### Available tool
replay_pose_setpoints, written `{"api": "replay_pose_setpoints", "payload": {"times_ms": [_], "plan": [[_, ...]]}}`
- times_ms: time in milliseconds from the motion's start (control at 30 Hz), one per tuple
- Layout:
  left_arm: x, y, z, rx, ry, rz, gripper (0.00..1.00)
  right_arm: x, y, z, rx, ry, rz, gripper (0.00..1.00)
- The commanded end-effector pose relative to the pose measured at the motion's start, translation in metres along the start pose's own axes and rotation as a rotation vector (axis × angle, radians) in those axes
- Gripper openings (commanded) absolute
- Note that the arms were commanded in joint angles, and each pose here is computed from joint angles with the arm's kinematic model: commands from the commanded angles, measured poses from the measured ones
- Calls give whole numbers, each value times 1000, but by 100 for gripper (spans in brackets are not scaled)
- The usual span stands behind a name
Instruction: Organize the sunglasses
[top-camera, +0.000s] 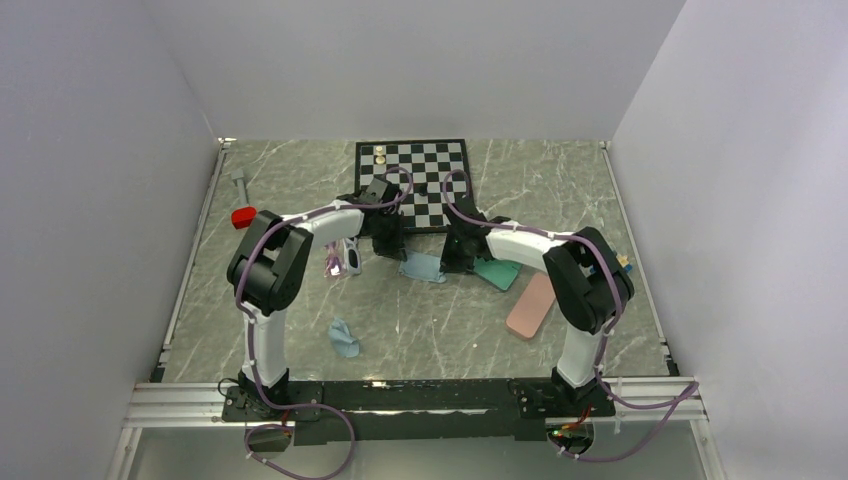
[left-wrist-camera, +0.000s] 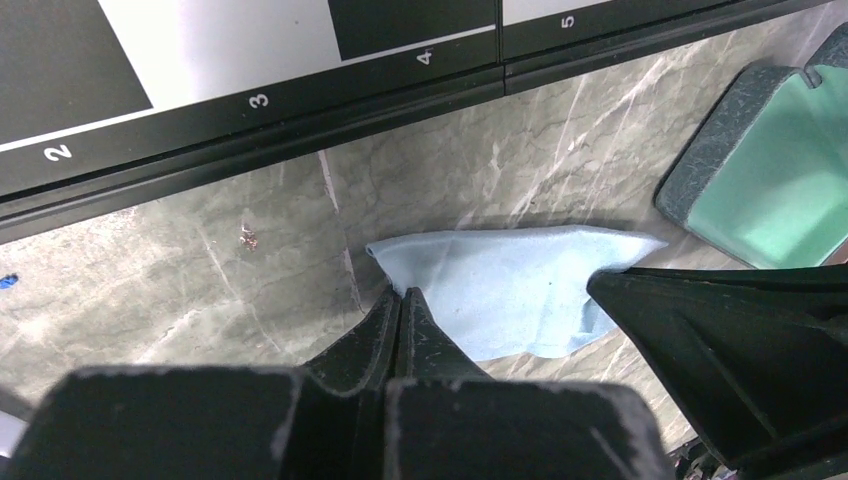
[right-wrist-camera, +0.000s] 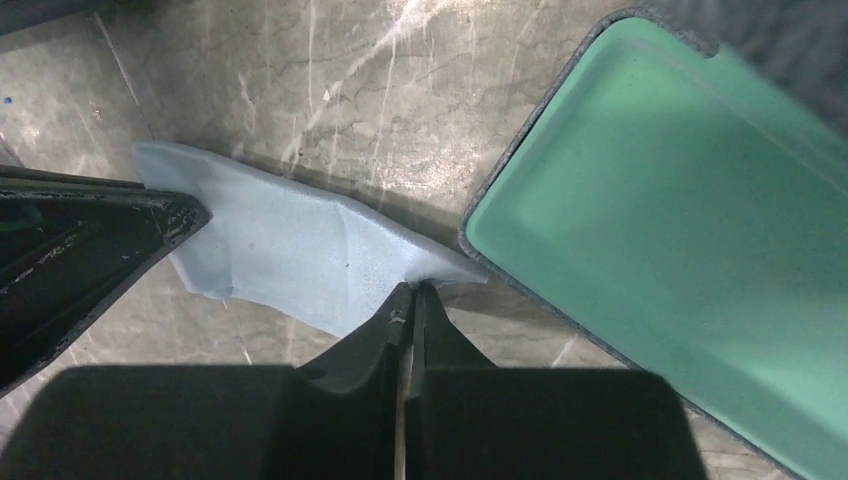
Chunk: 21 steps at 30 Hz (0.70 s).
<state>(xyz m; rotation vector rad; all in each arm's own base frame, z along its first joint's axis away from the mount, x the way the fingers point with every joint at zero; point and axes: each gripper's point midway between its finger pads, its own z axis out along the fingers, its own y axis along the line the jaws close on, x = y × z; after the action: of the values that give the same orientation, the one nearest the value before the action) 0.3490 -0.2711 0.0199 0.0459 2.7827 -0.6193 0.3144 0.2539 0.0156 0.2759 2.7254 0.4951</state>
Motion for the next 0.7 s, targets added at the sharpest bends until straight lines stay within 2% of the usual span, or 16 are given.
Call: {"api": "replay_pose_setpoints", "payload": {"times_ms": [0,367,667], "plan": [[2,-11,-7,1,-8,33,0,-3,7,-7,-18,-41,-6,2],[-15,-61,-26,128,-88,139,0,-17,-3,-47,2,-160,1,0],[-23,-113,-31,242,-129,232,0,-23,-41,-77,81,-237,32,0]]}}
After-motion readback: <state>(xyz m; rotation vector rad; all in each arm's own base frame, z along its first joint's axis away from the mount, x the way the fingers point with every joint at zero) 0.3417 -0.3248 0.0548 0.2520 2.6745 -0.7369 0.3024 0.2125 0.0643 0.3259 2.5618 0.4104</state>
